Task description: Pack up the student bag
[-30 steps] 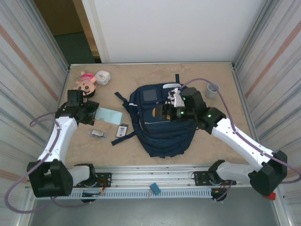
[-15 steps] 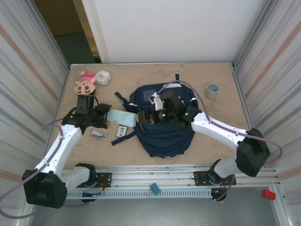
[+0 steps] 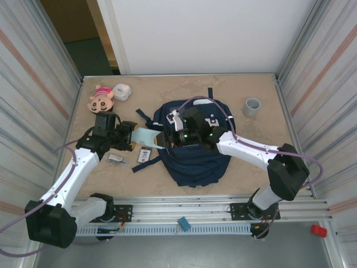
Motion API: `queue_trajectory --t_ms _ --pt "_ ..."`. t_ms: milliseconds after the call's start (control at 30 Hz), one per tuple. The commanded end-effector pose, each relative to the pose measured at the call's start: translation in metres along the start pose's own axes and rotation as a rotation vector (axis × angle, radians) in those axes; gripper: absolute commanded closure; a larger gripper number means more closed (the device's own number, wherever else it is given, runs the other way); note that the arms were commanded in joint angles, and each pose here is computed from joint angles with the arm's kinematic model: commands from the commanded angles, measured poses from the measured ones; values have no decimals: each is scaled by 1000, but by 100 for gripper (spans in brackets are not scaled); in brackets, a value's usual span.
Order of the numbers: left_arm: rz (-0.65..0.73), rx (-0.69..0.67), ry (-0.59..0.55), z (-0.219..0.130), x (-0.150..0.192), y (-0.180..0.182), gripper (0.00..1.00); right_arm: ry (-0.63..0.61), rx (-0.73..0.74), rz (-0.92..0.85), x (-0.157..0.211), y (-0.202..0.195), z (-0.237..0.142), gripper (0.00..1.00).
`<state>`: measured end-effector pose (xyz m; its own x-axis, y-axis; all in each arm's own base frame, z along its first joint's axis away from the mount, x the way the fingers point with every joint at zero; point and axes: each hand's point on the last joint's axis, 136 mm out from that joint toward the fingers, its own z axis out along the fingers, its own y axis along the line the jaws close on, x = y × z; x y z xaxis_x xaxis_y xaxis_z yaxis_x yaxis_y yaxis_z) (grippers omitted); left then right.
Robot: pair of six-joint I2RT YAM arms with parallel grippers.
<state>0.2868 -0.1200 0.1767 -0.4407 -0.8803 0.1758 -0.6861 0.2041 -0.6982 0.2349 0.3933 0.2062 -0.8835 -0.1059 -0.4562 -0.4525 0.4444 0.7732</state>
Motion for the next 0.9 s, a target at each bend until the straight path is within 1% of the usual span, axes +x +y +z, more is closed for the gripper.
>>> queue_trajectory --t_ms 0,133,200,367,467,567,667,733,867 --pt "-4 76 16 -8 7 -19 45 -24 -47 -25 -11 19 0 54" --pt "8 77 20 -7 8 -20 44 -44 -28 -17 -11 15 -5 64" --pt "15 71 23 -7 8 -19 41 -58 -31 -9 -10 15 -9 68" --pt "50 65 10 -9 7 -18 30 -95 -30 24 -14 13 -27 75" --pt "132 59 -19 -15 5 -21 20 -155 -32 77 -23 4 -52 77" --pt "274 29 -79 -21 3 -26 13 -232 -14 146 -35 -12 -89 78" --pt "495 34 -99 -22 18 -39 6 -295 -12 225 -45 -32 -134 80" --pt "664 37 -104 -21 34 -48 5 -322 -6 277 -48 -45 -167 80" --pt "1000 21 -131 -14 65 -60 6 -395 17 375 -53 -71 -226 79"
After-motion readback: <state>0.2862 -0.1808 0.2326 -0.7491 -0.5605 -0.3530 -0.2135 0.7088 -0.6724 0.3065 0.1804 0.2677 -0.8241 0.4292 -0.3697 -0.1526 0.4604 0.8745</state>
